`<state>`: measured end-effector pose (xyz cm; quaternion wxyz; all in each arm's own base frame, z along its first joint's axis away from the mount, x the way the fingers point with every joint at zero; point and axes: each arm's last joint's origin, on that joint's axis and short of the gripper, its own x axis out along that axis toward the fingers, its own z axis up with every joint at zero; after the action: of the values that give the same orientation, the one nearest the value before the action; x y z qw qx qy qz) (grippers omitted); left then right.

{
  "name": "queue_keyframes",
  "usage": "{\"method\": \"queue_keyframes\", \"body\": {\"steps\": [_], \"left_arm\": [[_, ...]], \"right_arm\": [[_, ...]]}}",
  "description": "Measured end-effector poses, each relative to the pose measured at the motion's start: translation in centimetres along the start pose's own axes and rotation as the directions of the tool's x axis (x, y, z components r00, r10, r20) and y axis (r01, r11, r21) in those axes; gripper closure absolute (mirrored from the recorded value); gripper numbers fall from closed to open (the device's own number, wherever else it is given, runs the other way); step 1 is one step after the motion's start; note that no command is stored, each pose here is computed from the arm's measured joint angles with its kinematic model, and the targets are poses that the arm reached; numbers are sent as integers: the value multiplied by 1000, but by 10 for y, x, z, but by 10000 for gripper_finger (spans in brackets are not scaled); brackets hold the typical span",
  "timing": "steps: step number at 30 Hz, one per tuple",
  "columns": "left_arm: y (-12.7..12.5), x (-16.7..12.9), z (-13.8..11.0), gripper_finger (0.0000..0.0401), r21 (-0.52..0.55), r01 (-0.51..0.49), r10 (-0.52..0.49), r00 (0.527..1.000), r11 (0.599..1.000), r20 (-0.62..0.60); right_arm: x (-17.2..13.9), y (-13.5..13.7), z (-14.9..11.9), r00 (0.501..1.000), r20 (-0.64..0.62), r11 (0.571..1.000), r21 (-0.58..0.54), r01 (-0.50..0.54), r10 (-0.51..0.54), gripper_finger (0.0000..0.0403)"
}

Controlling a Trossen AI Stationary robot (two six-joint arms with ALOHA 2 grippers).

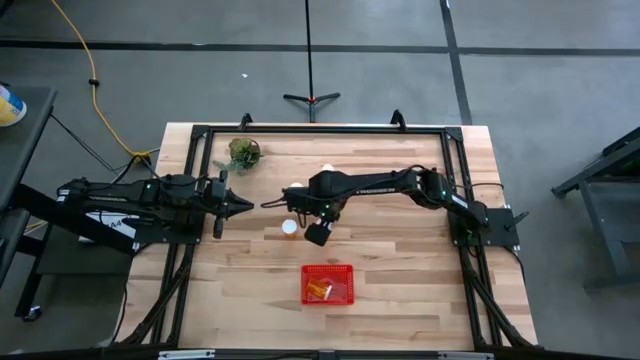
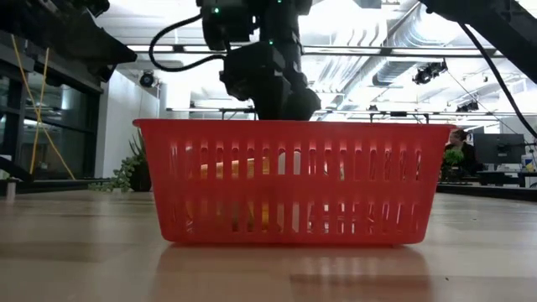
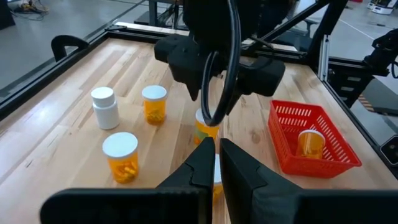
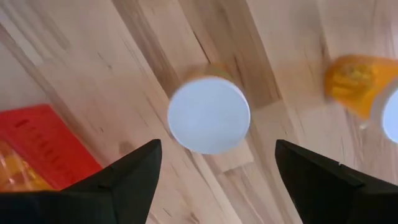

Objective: Pick and place pill bottles into a basket
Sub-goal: Put the orange pill bottle into the red bin

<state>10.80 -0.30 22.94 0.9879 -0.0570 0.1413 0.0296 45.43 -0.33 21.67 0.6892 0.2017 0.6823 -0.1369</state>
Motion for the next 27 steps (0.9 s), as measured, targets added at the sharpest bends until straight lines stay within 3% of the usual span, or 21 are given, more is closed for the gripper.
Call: {"method": "queue_keyframes", "body": {"steps": [12, 27], "left_arm": [[0, 0, 0, 341, 0, -1, 1, 1000, 1000, 0], [0, 0, 0, 341, 0, -2, 2, 1000, 1000, -4]], "right_arm": [[-1, 3, 6, 998, 64, 1000, -5, -17, 17, 97], [16, 2, 10, 999, 35, 1000, -5, -6, 7, 97]]}}
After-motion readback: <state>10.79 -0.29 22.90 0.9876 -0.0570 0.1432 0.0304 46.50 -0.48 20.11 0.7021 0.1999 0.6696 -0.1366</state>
